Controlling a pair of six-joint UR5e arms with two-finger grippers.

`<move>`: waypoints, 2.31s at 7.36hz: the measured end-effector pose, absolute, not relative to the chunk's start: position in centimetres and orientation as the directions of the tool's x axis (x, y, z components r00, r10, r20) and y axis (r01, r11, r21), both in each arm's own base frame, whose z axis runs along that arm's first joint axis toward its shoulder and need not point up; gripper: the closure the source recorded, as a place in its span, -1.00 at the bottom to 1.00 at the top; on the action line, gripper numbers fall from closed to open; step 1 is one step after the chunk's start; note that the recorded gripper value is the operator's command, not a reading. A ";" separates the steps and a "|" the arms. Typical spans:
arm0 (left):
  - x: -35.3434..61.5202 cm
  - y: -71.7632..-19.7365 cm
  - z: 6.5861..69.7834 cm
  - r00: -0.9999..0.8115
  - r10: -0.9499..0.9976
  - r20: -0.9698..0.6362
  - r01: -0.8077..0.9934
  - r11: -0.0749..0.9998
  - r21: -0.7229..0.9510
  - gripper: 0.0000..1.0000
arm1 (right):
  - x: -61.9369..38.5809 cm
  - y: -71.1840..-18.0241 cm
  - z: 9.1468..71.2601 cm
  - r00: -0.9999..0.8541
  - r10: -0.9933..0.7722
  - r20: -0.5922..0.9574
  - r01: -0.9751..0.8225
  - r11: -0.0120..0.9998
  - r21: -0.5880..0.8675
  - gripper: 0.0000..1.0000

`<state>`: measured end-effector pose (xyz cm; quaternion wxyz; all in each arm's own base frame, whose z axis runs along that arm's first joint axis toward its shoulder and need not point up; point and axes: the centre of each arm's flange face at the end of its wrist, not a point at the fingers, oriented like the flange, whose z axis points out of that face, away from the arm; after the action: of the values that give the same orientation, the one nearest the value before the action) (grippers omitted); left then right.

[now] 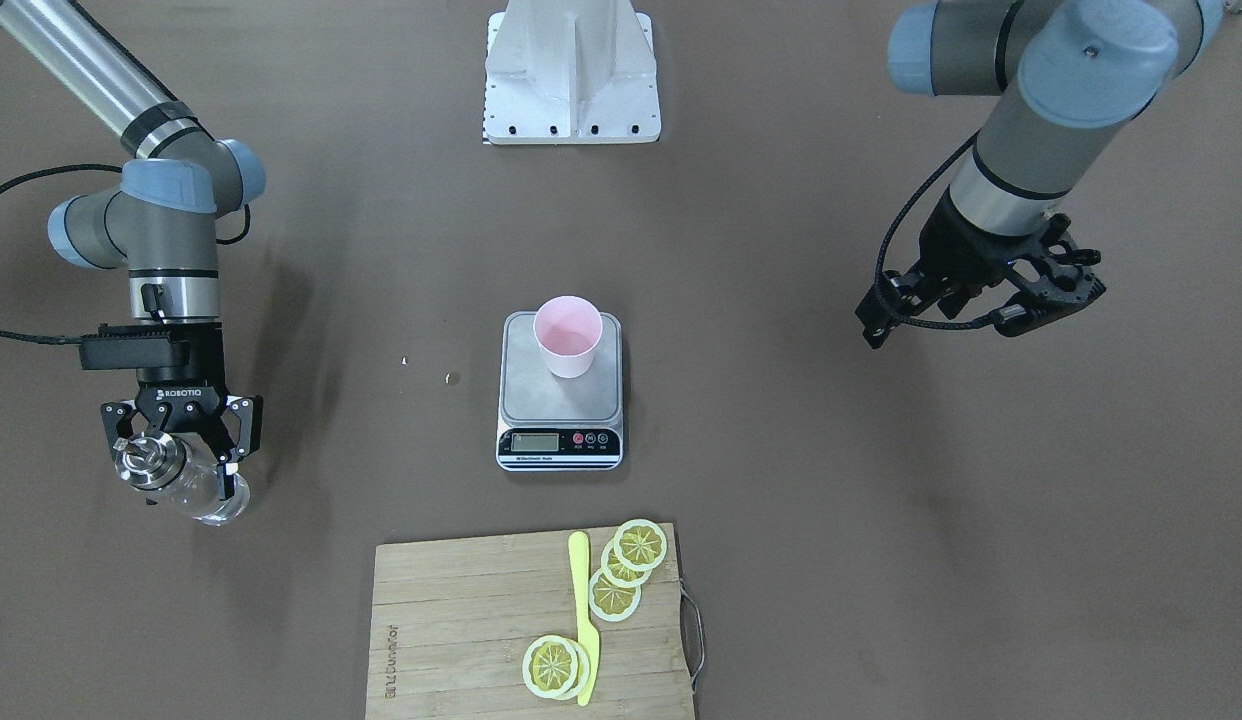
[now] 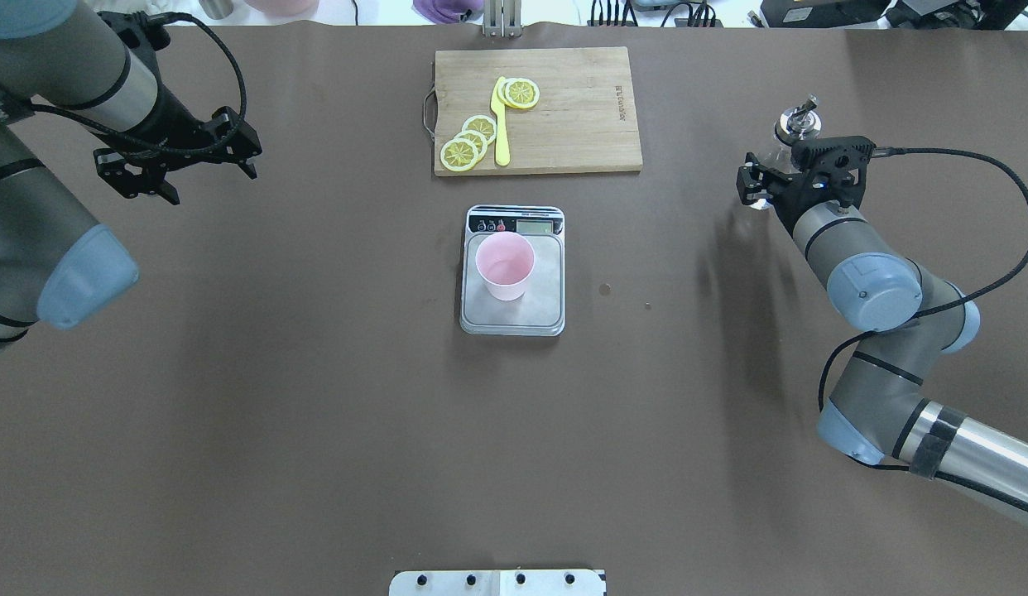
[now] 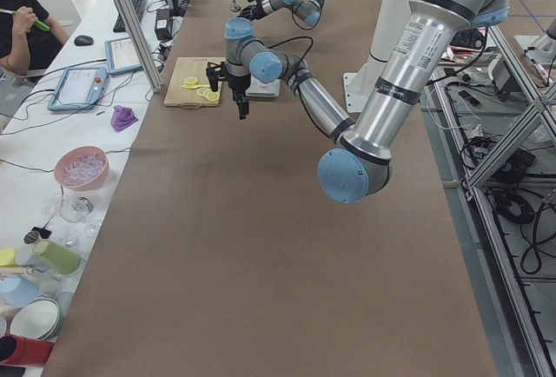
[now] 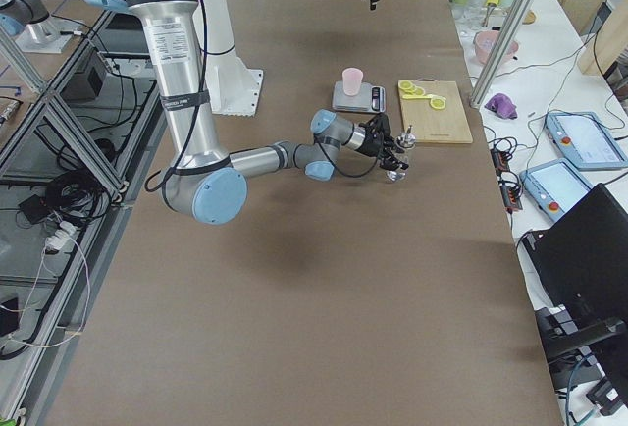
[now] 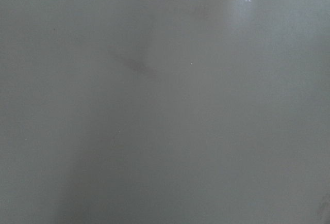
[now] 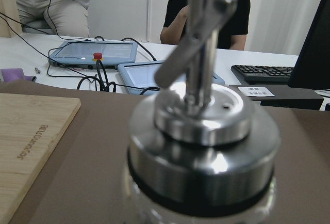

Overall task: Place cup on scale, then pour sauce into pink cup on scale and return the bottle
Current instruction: 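Lower the sauce bottle onto the table with the right gripper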

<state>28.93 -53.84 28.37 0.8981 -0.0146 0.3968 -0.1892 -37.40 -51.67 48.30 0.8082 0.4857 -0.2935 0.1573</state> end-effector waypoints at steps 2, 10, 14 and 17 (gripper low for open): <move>28.9 -53.9 28.4 0.614 -0.351 -0.707 0.329 0.928 -0.176 -0.97 | -37.6 -51.8 49.1 0.784 -0.029 0.620 -0.529 0.492 0.692 0.31; 29.0 -53.9 28.5 0.615 -0.352 -0.705 0.329 0.928 -0.177 -0.97 | -37.4 -52.2 49.0 0.771 -0.018 0.637 -0.548 0.492 0.677 -1.00; 29.0 -53.9 28.4 0.615 -0.352 -0.706 0.328 0.928 -0.176 -0.97 | -36.0 -51.2 50.0 0.758 -0.030 0.651 -0.560 0.482 0.674 -1.00; 29.1 -53.9 28.4 0.615 -0.352 -0.706 0.328 0.928 -0.177 -0.97 | -34.7 -48.2 50.4 0.722 -0.050 0.690 -0.587 0.483 0.650 -1.00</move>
<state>29.14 -53.92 28.37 0.8984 -0.0152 0.3959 -0.1894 -34.70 -48.24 50.35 0.7944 0.4797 -0.3320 0.1690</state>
